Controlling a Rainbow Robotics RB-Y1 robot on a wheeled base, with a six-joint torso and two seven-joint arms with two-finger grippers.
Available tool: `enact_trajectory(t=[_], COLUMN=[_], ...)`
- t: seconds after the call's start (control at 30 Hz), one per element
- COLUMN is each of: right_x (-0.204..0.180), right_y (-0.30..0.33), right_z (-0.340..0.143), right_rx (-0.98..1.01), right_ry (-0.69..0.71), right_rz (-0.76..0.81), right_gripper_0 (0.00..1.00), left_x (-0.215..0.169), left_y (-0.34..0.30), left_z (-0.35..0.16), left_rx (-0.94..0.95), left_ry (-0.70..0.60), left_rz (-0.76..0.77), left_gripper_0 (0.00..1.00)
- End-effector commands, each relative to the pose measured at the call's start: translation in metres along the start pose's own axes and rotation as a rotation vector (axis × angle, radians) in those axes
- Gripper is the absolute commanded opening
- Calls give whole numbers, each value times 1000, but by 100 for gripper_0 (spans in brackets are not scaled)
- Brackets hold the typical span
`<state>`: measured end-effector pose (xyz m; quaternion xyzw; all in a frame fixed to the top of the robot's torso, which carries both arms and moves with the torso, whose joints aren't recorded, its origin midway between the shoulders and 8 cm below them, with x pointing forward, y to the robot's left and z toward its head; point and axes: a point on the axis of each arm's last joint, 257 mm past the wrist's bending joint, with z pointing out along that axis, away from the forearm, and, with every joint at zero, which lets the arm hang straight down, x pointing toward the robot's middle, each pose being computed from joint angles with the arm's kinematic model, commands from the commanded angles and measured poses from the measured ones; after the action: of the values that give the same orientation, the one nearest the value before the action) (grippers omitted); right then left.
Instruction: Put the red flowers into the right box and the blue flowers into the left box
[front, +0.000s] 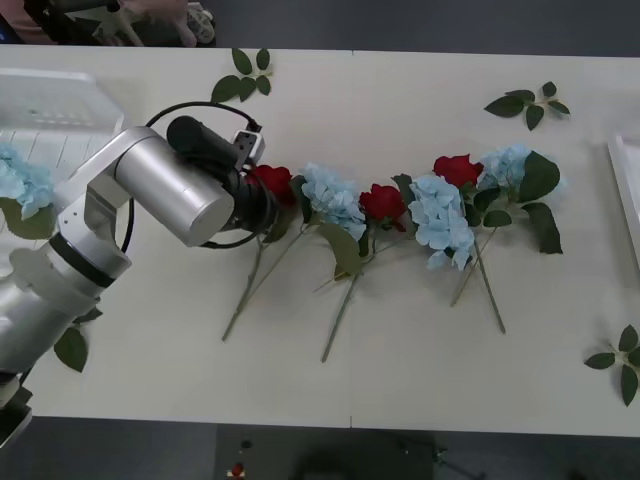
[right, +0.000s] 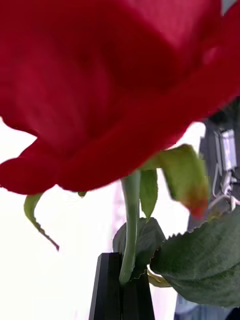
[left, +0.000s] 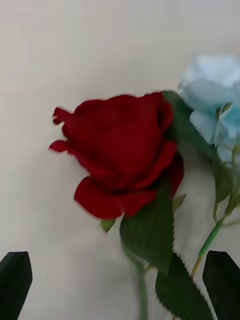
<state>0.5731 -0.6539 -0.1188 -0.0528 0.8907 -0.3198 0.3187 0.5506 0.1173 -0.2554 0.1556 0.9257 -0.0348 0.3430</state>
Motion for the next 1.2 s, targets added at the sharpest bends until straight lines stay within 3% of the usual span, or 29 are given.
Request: enact_trajectory(t=[0.03, 0.27, 0.3, 0.33, 0.43, 0.53, 0.6, 0.73, 1.1, 1.17, 1.2], right_x=[7, 20, 21, 21, 22, 23, 23, 17, -23, -26, -27], right_y=[-11, -1, 1, 3, 5, 5, 9, 29, 200, 226, 236], right_z=[10, 23, 24, 25, 26, 27, 27, 26, -48, -68, -79], right_rx=[35, 72, 78, 82, 86, 84, 68, -5, -481, -534, -549], right_ry=[-6, 9, 10, 7, 7, 9, 8, 2, 123, 136, 136], right_rz=[81, 134, 138, 144, 157, 158, 172, 228, 404, 402, 403], right_gripper_0=[0, 0, 8, 27, 61, 75, 78, 88, 94, 95, 95], left_x=[-23, -12, -9, -9, -9, -9, -9, -8, 0, 2, 4], left_y=[-4, 2, 3, 3, -1, -5, -7, -8, 1, -2, -4], left_z=[11, 36, 38, 40, 43, 45, 45, 46, 58, 59, 59], left_rx=[20, -3, -10, -16, -23, -27, -25, -24, -29, -23, -21], left_ry=[-64, -50, -42, -36, -26, -15, -13, -10, 3, 7, 11], left_rz=[-17, 23, 34, 45, 76, 101, 109, 108, 86, 85, 90], left_gripper_0=[100, 100, 100, 98, 93, 89, 85, 58, 56, 50, 39])
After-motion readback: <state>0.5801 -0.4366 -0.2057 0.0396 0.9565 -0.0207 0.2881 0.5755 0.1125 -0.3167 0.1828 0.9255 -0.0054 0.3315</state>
